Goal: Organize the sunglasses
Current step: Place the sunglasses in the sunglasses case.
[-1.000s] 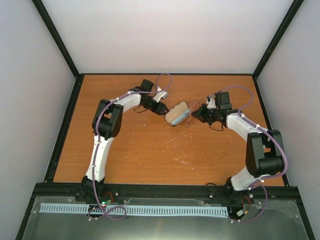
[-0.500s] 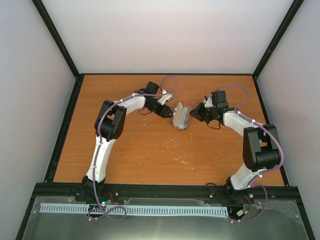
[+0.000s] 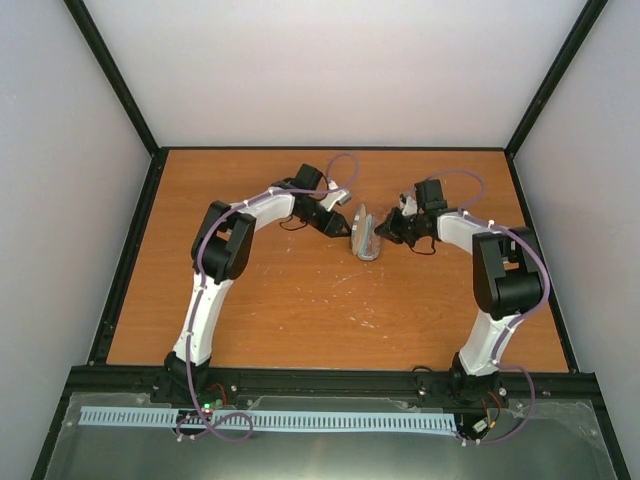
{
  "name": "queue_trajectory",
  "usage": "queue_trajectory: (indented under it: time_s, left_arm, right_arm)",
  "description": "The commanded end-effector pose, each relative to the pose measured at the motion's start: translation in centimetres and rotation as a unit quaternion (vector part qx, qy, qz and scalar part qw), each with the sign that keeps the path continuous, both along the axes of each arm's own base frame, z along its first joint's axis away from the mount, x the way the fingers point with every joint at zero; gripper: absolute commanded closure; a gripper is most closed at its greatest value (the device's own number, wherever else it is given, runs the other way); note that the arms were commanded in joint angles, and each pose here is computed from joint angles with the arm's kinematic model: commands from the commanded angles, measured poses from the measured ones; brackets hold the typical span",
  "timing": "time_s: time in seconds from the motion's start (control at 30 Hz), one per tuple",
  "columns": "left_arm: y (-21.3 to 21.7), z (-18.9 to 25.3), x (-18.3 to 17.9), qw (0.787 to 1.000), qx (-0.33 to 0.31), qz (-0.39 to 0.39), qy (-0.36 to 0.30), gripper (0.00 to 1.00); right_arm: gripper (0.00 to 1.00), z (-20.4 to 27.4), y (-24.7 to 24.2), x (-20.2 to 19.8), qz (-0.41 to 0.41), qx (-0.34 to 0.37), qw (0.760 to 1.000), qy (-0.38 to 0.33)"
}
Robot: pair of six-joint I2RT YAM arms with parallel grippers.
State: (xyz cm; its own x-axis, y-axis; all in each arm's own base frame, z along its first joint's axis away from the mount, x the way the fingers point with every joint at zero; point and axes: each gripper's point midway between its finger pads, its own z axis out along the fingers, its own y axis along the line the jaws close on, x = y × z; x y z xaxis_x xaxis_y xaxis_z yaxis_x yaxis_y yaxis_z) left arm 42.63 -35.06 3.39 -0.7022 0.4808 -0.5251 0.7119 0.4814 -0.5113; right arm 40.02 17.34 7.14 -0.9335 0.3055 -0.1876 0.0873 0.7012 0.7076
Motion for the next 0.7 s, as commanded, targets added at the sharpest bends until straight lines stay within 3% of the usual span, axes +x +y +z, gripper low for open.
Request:
queue_trajectory:
  time_s: [0.0, 0.67]
  left_arm:
    - [-1.7, 3.6, 0.6, 0.999, -0.019, -0.007, -0.038, 0.51]
    - [-1.6, 3.4, 0.5, 0.999, -0.008, -0.008, -0.045, 0.51]
  right_arm:
    - [0.97, 0.2, 0.8, 0.8, 0.015, 0.011, 1.000, -0.009]
    - [0.97, -3.5, 0.8, 1.6, 0.048, -0.007, 0.999, 0.022]
